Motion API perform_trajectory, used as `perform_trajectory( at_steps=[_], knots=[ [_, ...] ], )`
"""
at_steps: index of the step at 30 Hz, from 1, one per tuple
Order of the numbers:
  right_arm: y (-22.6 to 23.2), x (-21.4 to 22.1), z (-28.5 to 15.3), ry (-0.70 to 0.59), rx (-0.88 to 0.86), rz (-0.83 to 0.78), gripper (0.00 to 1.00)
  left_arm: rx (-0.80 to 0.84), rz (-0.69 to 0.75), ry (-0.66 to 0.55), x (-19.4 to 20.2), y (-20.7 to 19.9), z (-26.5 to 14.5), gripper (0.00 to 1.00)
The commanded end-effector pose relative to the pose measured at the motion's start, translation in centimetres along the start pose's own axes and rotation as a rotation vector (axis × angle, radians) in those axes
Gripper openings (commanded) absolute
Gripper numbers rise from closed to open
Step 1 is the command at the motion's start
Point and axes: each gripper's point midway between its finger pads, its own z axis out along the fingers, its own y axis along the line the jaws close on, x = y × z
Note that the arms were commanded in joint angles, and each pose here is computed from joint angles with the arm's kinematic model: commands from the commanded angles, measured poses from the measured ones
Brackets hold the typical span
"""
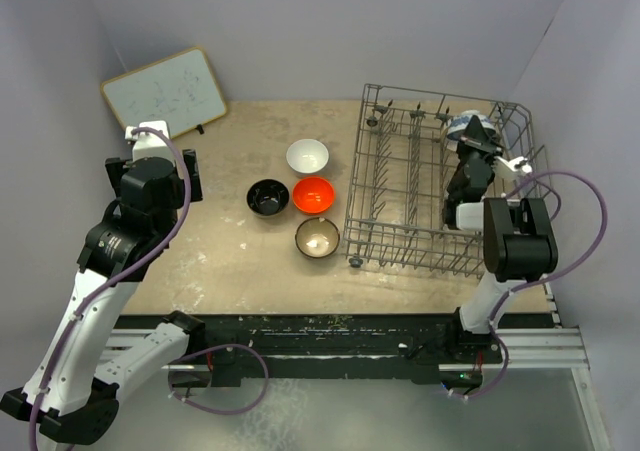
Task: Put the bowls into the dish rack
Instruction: Place the bowl in the dish rack.
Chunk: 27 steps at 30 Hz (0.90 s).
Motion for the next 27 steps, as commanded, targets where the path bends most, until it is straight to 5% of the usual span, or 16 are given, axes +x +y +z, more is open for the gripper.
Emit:
perform_trajectory(
  at_steps=[1,27],
  knots=[
    [6.5,-5.0,0.3,-0.161,-0.133,0.054,0.00,0.013,-0.022,-0.046,-1.0,-0.1,-0.1,0.99],
    [0.0,-0.7,1.1,0.006,-0.041,0.023,0.00,0.009,-0.013,-0.047,-0.6,-0.2,0.2,0.99]
  ],
)
